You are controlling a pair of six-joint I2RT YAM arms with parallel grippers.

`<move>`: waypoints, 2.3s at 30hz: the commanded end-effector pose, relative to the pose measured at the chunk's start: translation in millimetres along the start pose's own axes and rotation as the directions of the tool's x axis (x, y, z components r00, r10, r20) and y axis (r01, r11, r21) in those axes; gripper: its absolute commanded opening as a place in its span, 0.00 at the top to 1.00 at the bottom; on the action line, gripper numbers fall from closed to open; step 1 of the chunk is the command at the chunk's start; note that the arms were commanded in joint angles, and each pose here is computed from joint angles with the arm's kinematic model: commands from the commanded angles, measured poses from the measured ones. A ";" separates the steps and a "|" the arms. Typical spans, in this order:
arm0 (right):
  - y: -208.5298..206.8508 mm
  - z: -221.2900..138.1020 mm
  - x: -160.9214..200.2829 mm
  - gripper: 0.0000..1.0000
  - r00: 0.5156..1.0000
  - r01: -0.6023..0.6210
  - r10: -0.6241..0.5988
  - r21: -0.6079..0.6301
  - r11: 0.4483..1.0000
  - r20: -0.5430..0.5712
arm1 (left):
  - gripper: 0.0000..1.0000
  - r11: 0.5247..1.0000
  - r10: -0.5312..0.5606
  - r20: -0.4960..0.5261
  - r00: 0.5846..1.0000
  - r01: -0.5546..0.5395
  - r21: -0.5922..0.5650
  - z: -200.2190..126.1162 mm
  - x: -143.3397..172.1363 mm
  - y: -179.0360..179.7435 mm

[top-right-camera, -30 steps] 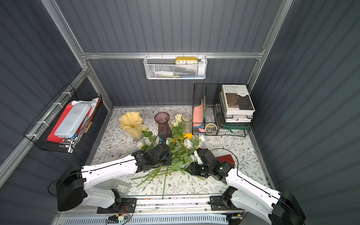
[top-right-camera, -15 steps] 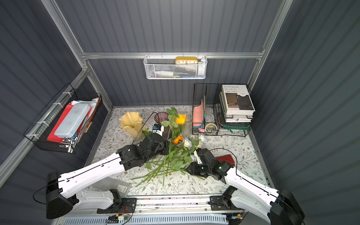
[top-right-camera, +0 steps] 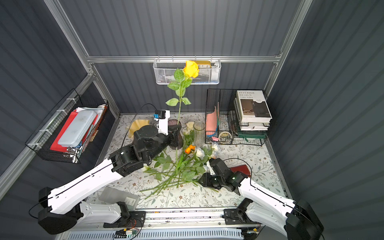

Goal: Arrange the flowers in different vases according to their colors
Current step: Insert the flower into the vase.

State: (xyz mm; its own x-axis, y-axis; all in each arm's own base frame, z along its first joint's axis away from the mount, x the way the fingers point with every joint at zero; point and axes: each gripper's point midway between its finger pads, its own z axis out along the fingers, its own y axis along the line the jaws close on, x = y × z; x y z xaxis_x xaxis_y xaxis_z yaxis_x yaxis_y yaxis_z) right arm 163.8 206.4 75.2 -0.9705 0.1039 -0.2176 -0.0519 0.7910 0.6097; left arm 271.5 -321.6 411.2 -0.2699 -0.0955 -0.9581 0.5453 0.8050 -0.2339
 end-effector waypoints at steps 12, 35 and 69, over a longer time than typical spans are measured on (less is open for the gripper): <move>-2.2 2.5 -5.5 0.56 1.000 0.004 -0.005 0.019 1.000 0.011 | 0.99 0.936 0.350 0.587 0.730 -0.249 -0.248 74.5 -135.8 11.6; -20.9 23.2 4.7 0.56 0.999 -0.019 0.021 0.054 0.998 -0.043 | 0.98 0.959 0.278 0.620 0.734 -0.251 -0.133 174.4 -70.0 17.7; -11.1 -1.5 -8.2 0.56 1.000 -0.012 0.011 0.018 1.000 0.021 | 0.20 0.985 0.020 0.189 0.982 0.013 -0.172 47.6 6.7 86.6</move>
State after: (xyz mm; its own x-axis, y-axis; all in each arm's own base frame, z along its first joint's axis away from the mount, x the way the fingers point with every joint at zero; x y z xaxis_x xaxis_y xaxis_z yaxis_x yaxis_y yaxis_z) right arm 171.3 196.2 63.1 -0.9668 0.1336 -0.2180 -0.0239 0.8016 0.5974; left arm 345.9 -274.7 462.5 0.1778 -0.3298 -0.9272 0.4545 0.8632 -0.2199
